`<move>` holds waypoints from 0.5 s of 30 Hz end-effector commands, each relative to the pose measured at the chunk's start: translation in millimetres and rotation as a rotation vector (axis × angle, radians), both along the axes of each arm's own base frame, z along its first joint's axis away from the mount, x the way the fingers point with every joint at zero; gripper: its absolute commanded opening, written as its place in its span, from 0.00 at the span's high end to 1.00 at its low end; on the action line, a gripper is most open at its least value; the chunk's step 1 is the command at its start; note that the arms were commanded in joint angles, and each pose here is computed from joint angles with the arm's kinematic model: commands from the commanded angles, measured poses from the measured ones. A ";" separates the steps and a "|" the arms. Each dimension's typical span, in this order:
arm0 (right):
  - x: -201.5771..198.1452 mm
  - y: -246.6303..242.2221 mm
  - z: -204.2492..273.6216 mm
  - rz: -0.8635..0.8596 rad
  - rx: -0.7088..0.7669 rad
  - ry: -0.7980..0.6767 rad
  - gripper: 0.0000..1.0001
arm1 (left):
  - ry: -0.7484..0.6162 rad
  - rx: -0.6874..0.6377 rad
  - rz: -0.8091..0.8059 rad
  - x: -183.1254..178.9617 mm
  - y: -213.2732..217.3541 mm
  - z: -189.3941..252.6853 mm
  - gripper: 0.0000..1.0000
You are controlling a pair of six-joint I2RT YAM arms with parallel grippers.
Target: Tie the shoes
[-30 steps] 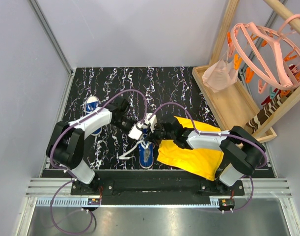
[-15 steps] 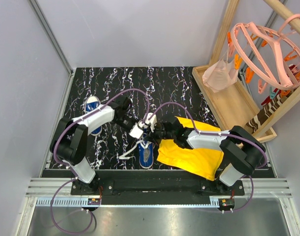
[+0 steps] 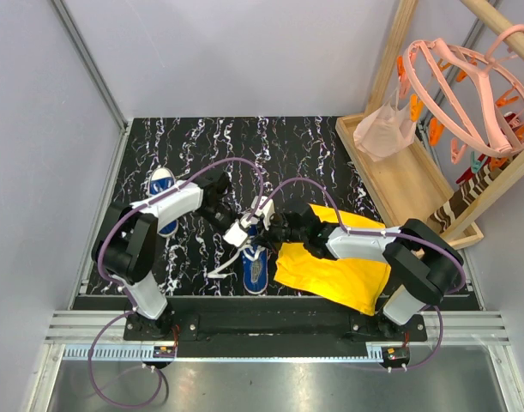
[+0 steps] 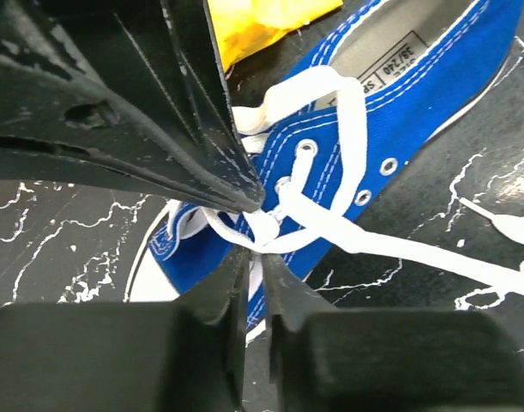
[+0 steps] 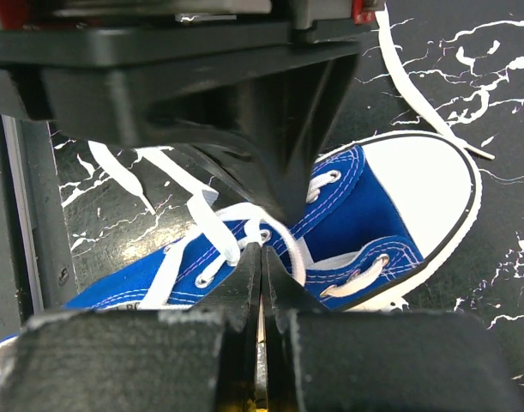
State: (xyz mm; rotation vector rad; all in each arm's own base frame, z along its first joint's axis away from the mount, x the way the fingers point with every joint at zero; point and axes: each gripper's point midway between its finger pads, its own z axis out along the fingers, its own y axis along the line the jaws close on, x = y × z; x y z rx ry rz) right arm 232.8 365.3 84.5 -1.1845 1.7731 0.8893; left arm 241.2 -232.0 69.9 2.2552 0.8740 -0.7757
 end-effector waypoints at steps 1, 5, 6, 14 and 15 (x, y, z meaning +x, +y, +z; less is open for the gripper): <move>11.3 5.6 13.5 0.003 0.036 -0.051 1.00 | -0.011 -0.019 -0.014 4.2 -6.0 12.3 1.00; 10.4 5.1 22.4 0.014 0.043 -0.060 0.91 | 0.016 0.006 0.066 11.4 -2.6 19.7 1.00; 9.4 4.6 23.9 0.021 0.044 -0.062 0.88 | 0.018 0.005 0.078 12.2 -0.9 21.7 1.00; 2.0 -3.8 50.8 0.058 0.057 -0.118 0.61 | 0.037 0.016 0.201 14.4 26.1 29.2 1.00; 1.7 -4.1 53.8 0.061 0.058 -0.124 0.55 | 0.031 0.009 0.211 14.2 27.2 33.8 1.00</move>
